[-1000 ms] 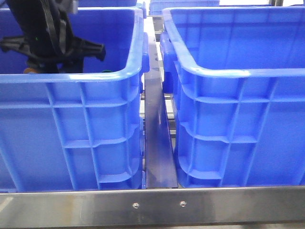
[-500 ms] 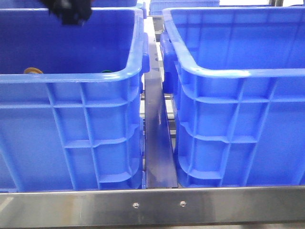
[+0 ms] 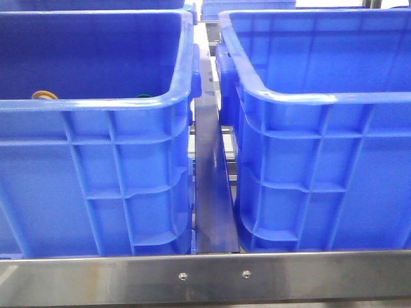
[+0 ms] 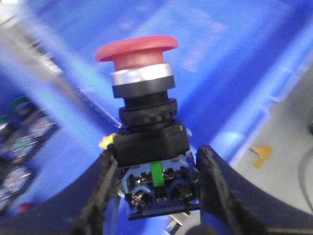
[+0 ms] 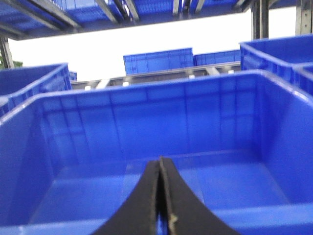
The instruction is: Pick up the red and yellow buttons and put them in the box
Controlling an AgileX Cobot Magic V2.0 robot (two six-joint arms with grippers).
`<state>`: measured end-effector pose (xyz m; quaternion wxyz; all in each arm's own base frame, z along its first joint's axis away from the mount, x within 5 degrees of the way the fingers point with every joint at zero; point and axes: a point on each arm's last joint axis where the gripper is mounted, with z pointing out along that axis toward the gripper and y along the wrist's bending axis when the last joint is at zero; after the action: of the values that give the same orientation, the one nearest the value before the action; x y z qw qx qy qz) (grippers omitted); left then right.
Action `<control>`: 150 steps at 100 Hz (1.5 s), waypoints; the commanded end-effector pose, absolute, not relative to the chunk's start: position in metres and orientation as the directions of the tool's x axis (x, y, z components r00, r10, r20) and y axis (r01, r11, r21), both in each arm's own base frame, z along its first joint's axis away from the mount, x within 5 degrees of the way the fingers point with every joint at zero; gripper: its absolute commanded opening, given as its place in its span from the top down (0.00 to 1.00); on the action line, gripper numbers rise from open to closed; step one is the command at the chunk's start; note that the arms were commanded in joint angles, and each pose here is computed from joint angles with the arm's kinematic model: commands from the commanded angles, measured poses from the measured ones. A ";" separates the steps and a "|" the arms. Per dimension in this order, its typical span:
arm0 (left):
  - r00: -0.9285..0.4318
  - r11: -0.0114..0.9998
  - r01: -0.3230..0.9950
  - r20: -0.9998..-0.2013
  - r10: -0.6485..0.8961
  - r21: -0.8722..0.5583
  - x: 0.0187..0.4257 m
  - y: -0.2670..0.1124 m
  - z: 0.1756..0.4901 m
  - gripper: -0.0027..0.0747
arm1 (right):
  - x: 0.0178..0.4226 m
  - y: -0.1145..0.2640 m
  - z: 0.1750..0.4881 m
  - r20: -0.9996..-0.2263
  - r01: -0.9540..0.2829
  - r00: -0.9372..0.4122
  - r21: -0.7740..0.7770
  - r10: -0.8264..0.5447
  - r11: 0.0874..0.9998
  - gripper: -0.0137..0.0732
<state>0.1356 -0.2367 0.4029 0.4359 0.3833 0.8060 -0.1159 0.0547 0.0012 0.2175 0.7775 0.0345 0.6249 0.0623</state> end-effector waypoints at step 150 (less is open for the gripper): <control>-0.254 0.641 0.755 -0.839 0.481 0.139 0.121 -0.236 0.421 0.99 | 0.101 0.048 0.393 -0.784 -0.313 -0.486 0.568 0.386 0.761 0.10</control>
<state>0.1249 -0.2411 0.4016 0.4264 0.4002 0.8025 -0.1187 0.0937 0.0393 0.3730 0.4734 0.0487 0.8327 0.2829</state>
